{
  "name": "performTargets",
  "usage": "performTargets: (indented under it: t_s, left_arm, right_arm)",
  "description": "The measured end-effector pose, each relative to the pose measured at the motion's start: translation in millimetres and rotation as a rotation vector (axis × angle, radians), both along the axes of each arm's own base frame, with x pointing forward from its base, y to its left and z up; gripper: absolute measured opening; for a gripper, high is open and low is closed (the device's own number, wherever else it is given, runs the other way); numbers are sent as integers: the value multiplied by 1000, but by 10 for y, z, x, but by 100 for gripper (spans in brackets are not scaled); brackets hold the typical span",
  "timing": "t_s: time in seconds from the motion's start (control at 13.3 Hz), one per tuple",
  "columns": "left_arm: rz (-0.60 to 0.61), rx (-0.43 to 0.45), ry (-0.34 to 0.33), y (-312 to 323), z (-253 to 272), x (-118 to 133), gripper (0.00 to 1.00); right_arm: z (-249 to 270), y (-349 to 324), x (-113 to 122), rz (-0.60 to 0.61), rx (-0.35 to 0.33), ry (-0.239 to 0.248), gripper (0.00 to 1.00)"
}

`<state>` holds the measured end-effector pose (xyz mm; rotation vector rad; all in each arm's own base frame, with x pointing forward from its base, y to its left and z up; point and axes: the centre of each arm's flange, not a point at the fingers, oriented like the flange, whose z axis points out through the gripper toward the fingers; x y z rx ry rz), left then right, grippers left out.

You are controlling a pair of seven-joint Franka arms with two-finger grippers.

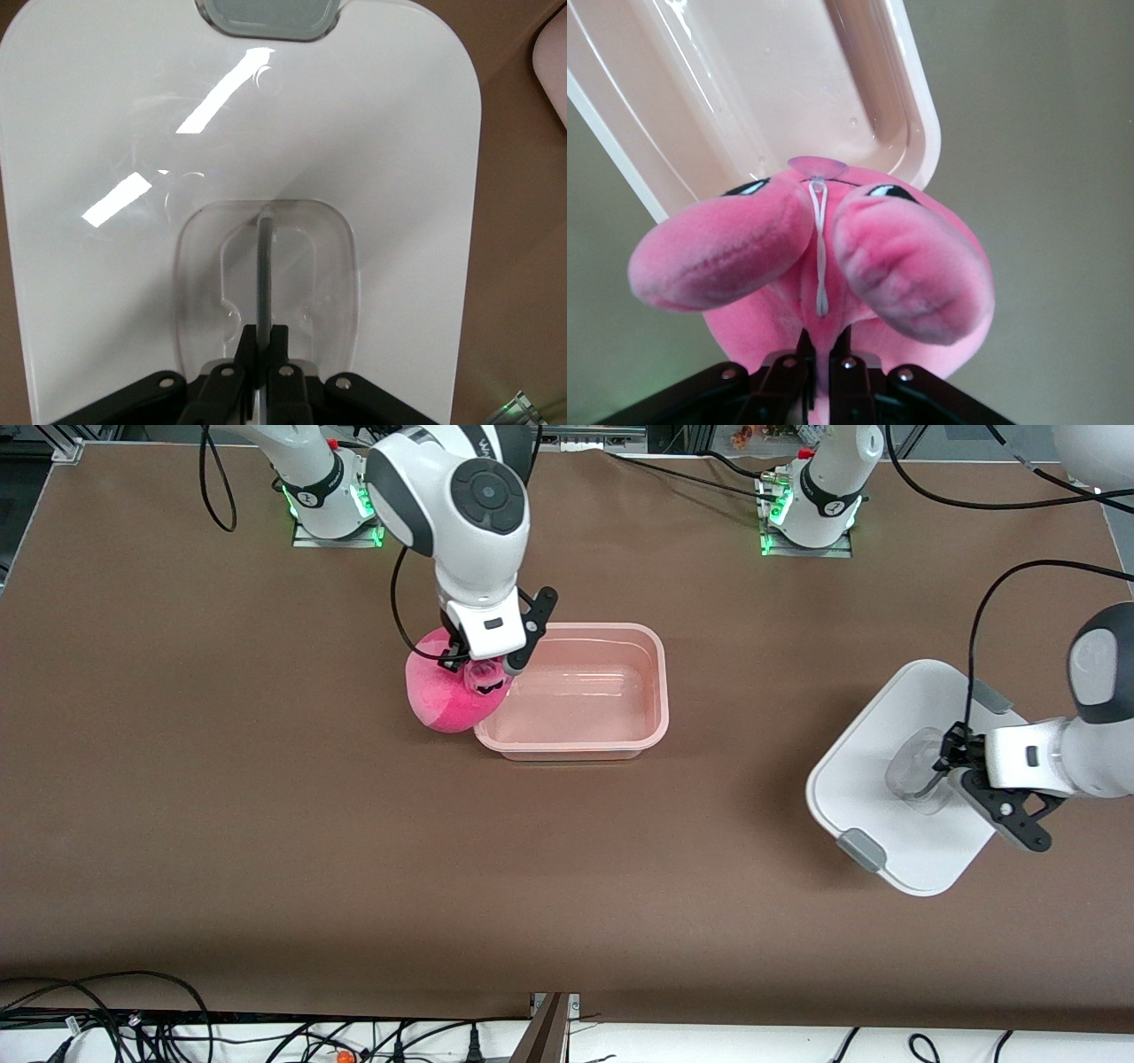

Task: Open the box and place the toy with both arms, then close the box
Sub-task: 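Lower the pink toy into the pink box with the right gripper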

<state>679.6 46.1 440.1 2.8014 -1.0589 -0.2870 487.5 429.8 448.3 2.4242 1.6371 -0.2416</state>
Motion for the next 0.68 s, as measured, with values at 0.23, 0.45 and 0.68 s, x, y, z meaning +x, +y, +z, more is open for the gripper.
performTargets:
  t_s: [0.23,0.45,0.68]
  left_arm:
    - [15,-4,4,205,-11,-23,7]
    - [26,-5,7,283,-21,-34,7]
    - [22,-7,9,257,-30,-32,7]
  right_arm:
    - [-18,137,-119,-26,-7,-18,7]
    - [-86,235,-180,-103,-9,-41,7]
    - [-136,296,-189,-158,1,-63,11]
